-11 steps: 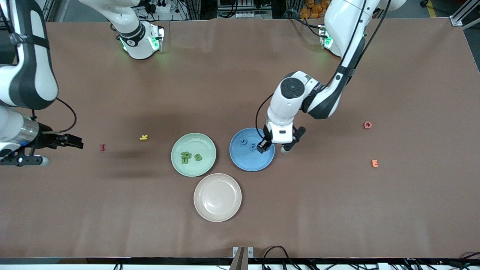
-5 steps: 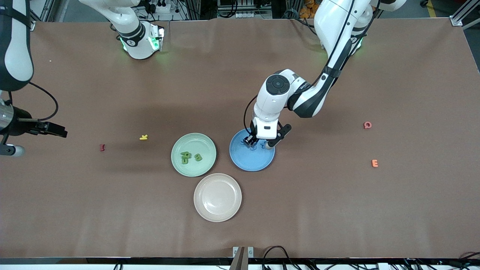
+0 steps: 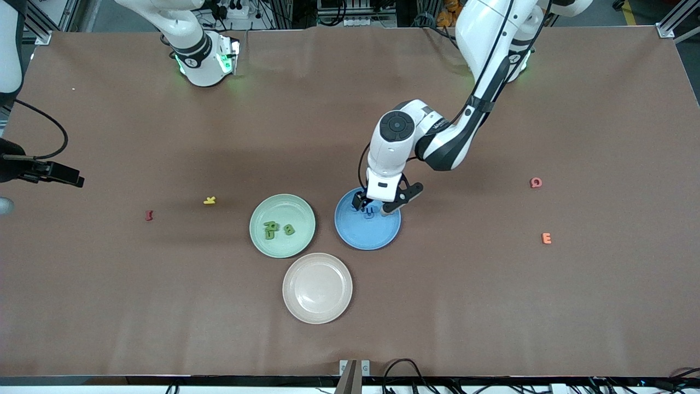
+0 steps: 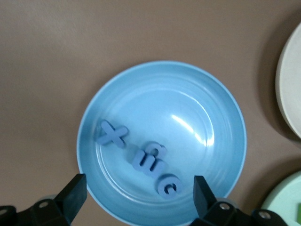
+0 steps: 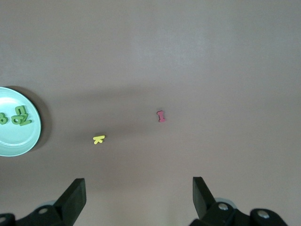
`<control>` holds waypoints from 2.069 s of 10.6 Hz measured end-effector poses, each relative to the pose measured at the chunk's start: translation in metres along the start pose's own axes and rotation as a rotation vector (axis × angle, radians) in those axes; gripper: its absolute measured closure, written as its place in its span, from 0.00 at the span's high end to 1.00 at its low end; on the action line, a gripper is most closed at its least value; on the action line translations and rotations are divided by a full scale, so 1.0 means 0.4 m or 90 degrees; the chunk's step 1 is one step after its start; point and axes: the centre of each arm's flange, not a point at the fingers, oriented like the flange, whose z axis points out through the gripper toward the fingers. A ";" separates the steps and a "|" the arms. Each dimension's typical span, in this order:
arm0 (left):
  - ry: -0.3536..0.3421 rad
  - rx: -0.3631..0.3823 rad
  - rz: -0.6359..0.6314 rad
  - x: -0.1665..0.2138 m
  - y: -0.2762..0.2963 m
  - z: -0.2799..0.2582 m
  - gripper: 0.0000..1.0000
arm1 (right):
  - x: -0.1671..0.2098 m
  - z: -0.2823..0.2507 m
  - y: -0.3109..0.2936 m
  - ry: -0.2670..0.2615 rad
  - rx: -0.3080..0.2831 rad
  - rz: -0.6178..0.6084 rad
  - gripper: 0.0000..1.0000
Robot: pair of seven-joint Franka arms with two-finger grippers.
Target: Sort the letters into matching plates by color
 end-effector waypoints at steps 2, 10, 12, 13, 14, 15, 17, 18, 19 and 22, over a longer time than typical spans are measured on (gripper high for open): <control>0.004 0.025 0.030 0.063 -0.016 -0.015 1.00 | 0.000 -0.003 0.001 0.002 0.000 0.001 1.00; -0.053 0.132 0.240 0.503 -0.251 -0.227 1.00 | -0.033 -0.071 0.001 0.003 0.001 0.006 1.00; -0.082 0.123 0.267 0.601 -0.333 -0.278 1.00 | -0.049 -0.101 -0.004 0.014 0.002 0.005 1.00; -0.091 0.120 0.274 0.629 -0.371 -0.297 1.00 | -0.060 -0.115 -0.013 0.015 0.002 0.004 1.00; -0.096 0.118 0.280 0.638 -0.402 -0.314 1.00 | -0.070 -0.129 -0.030 0.019 0.002 0.012 1.00; -0.096 0.120 0.280 0.635 -0.427 -0.332 1.00 | -0.079 -0.143 -0.055 0.025 0.002 0.024 1.00; -0.088 0.121 0.279 0.609 -0.463 -0.381 1.00 | -0.090 -0.165 -0.109 0.036 0.003 0.035 1.00; -0.082 0.120 0.280 0.595 -0.477 -0.408 1.00 | -0.092 -0.170 -0.119 0.040 0.003 0.035 1.00; -0.073 0.117 0.277 0.589 -0.489 -0.438 1.00 | -0.092 -0.174 -0.118 0.045 0.003 0.037 1.00; -0.037 0.094 0.261 0.590 -0.503 -0.540 1.00 | -0.077 -0.193 -0.104 0.086 0.008 0.044 1.00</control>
